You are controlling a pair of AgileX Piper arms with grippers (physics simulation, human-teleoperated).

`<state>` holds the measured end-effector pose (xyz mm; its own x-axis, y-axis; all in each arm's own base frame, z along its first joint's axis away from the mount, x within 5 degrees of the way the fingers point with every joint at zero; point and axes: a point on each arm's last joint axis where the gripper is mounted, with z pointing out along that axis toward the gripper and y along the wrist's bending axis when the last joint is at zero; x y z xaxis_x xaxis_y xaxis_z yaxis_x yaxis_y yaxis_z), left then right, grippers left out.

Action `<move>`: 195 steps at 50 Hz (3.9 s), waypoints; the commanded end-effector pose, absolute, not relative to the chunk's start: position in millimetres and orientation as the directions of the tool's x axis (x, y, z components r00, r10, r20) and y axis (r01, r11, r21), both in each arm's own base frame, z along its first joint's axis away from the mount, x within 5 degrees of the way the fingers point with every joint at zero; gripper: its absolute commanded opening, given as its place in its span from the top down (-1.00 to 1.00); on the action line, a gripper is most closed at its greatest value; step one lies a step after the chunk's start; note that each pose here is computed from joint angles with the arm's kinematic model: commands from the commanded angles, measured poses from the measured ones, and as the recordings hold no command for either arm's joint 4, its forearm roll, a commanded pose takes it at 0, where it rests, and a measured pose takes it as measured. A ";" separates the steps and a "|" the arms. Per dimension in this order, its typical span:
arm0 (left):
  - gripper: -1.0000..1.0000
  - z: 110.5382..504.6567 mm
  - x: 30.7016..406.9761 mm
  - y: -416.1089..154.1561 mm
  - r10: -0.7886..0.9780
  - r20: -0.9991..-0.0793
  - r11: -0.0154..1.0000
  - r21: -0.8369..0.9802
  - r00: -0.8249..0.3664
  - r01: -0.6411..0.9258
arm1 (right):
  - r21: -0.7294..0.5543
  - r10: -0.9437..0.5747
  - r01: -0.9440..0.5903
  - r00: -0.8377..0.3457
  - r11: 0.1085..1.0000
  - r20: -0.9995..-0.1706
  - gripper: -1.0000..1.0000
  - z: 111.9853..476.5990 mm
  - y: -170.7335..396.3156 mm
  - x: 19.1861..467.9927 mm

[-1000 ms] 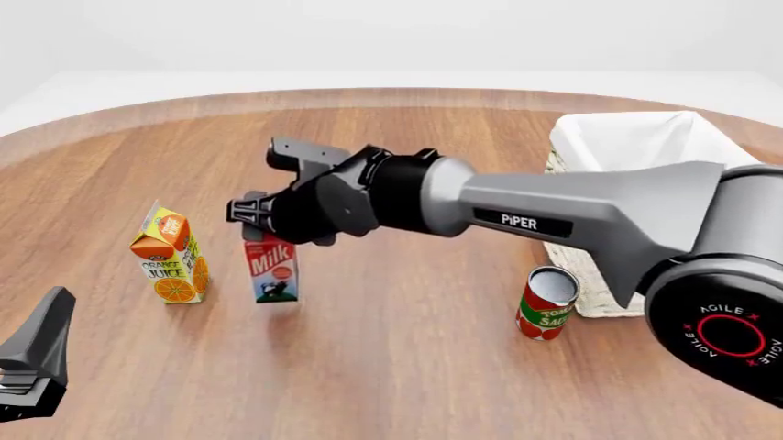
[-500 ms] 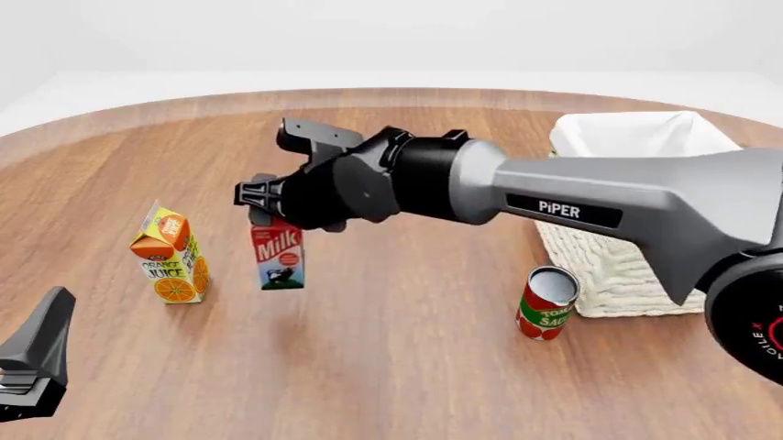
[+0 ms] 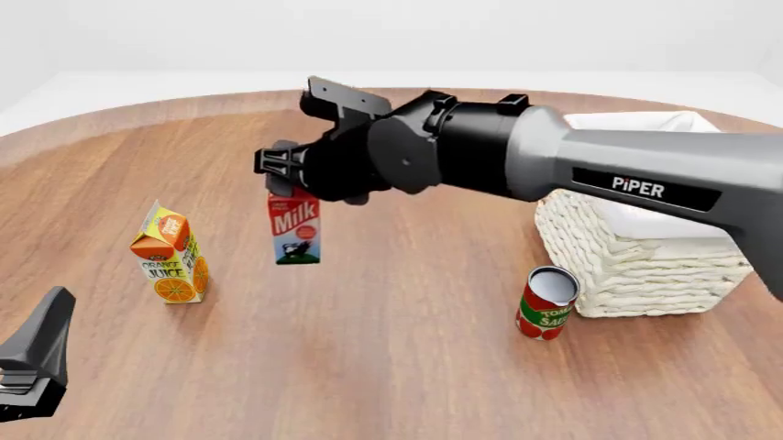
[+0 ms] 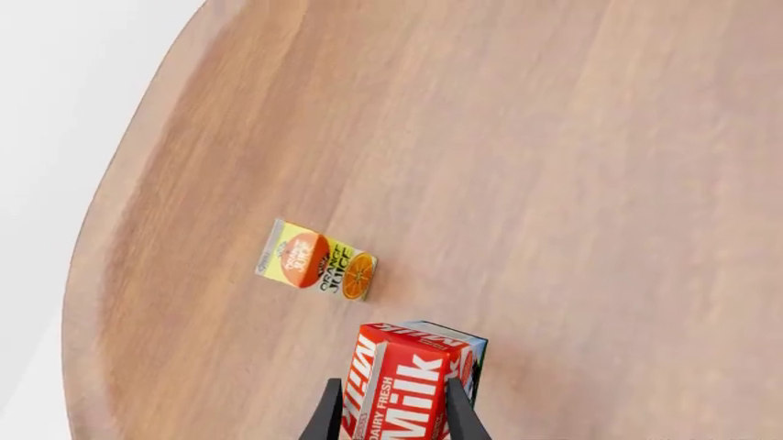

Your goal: Pick the milk and place it in the basket.

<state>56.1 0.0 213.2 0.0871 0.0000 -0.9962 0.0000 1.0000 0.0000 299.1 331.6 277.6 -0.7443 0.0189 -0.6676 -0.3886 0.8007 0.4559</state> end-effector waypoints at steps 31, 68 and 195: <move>-1.00 213.2 56.1 0.0 0.000 -0.996 1.000 0.000 0.087 0.000 | 0.504 0.132 -0.376 -0.686 0.778 -0.716 1.00 347.5 286.9 290.7; -1.00 213.2 56.1 0.0 0.000 -0.996 1.000 0.000 0.087 0.000 | 0.504 0.194 -0.357 -0.632 0.787 -0.750 1.00 386.6 241.5 283.6; -1.00 213.2 56.1 0.0 0.000 -0.996 1.000 0.000 0.087 0.000 | 0.477 0.406 -0.087 -0.406 0.875 -0.819 1.00 449.0 75.0 257.6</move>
